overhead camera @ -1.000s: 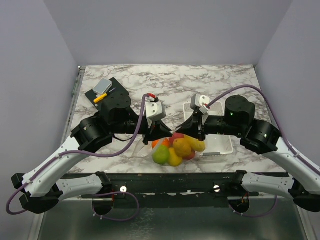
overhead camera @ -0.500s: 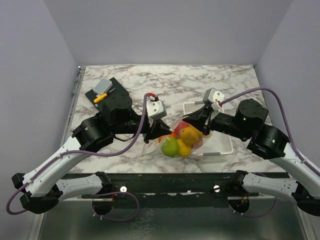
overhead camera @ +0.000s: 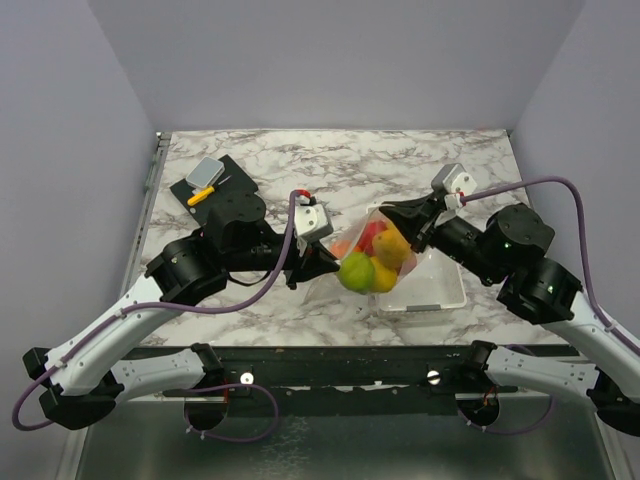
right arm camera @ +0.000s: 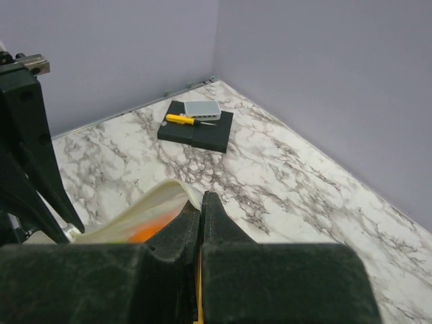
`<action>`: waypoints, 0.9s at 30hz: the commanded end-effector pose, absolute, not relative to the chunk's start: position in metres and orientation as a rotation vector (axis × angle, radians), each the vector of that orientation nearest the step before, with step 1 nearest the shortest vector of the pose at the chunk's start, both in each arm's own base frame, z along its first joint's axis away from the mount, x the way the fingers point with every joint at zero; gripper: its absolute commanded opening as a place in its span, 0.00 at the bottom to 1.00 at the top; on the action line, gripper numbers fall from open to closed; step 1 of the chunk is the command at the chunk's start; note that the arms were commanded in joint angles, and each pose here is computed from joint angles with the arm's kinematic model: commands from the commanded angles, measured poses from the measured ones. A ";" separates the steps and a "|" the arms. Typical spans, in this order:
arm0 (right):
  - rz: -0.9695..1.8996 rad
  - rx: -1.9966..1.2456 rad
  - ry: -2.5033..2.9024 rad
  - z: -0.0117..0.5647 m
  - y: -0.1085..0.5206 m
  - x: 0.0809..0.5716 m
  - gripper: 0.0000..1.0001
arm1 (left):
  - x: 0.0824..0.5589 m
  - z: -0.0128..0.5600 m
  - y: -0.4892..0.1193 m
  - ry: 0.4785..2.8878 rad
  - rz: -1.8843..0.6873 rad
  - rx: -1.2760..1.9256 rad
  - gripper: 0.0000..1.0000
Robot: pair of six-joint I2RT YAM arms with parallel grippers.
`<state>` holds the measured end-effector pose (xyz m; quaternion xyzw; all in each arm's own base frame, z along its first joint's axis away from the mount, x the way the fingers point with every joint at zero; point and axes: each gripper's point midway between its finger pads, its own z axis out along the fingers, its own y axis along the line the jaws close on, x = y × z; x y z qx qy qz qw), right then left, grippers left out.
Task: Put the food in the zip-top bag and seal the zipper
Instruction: Zip the zipper food storage bag at the center of the board.
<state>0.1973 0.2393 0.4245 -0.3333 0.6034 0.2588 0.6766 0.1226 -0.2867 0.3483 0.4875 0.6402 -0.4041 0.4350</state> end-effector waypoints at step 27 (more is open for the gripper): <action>0.234 -0.172 1.135 0.502 0.135 0.234 0.01 | 0.116 0.309 -0.277 1.751 -0.981 1.245 0.00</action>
